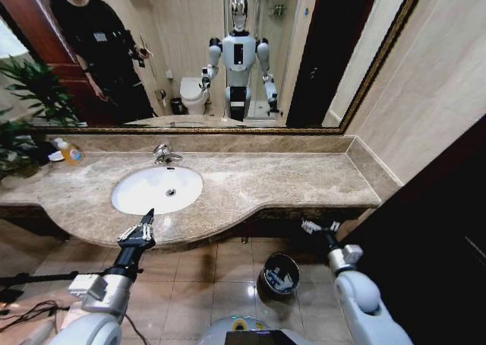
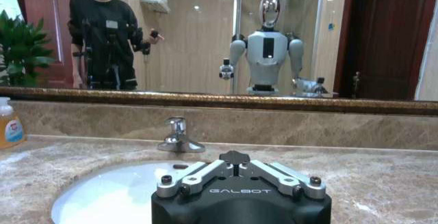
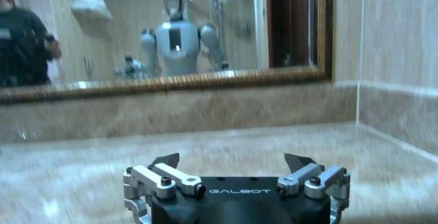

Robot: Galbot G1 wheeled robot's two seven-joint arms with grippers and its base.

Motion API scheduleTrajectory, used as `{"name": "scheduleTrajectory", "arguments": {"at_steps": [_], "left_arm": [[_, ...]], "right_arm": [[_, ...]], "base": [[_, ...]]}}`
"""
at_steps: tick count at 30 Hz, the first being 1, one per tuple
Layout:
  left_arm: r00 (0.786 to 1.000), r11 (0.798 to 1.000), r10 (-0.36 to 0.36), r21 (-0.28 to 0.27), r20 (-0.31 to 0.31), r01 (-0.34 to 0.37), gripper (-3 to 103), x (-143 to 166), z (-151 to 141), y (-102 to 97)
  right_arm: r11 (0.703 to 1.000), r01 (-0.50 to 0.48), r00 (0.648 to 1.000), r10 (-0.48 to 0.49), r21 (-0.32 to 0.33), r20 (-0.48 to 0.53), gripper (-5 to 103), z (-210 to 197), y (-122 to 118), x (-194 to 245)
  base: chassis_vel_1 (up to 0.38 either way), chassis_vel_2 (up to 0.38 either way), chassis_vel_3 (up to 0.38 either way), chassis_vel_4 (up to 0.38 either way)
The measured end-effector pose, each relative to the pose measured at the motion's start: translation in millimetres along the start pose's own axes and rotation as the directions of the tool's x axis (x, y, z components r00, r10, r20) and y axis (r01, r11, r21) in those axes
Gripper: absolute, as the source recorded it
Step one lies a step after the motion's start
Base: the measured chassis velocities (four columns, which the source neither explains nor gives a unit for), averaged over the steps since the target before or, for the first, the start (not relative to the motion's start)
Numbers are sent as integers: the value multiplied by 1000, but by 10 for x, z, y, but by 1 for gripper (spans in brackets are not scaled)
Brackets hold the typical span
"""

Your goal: Pick up the trash from the sink and place it in the trash bin.

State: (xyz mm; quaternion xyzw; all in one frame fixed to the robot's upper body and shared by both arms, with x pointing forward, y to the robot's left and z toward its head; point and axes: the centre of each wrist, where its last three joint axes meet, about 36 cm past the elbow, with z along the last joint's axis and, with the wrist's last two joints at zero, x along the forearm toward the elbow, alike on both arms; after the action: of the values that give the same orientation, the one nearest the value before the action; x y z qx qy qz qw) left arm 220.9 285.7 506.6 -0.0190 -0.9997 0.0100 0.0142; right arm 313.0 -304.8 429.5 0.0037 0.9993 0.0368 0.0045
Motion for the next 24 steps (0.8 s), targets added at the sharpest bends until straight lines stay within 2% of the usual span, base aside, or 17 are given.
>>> {"name": "scheduleTrajectory", "arguments": {"at_steps": [4, 8, 24], "left_arm": [[1000, 1000, 0, 0, 0, 0, 0, 0, 0, 0], [1000, 1000, 0, 0, 0, 0, 0, 0, 0, 0], [1000, 1000, 0, 0, 0, 0, 0, 0, 0, 0]], "right_arm": [[1000, 24, 1000, -24, 3, 16, 100, -279, 116, 86], [1000, 26, 999, -26, 0, 28, 100, -377, 178, 98], [1000, 23, 999, -24, 14, 30, 100, -465, 225, 85]], "base": [[0, 0, 0, 0], [0, 0, 0, 0], [0, 0, 0, 0]]}}
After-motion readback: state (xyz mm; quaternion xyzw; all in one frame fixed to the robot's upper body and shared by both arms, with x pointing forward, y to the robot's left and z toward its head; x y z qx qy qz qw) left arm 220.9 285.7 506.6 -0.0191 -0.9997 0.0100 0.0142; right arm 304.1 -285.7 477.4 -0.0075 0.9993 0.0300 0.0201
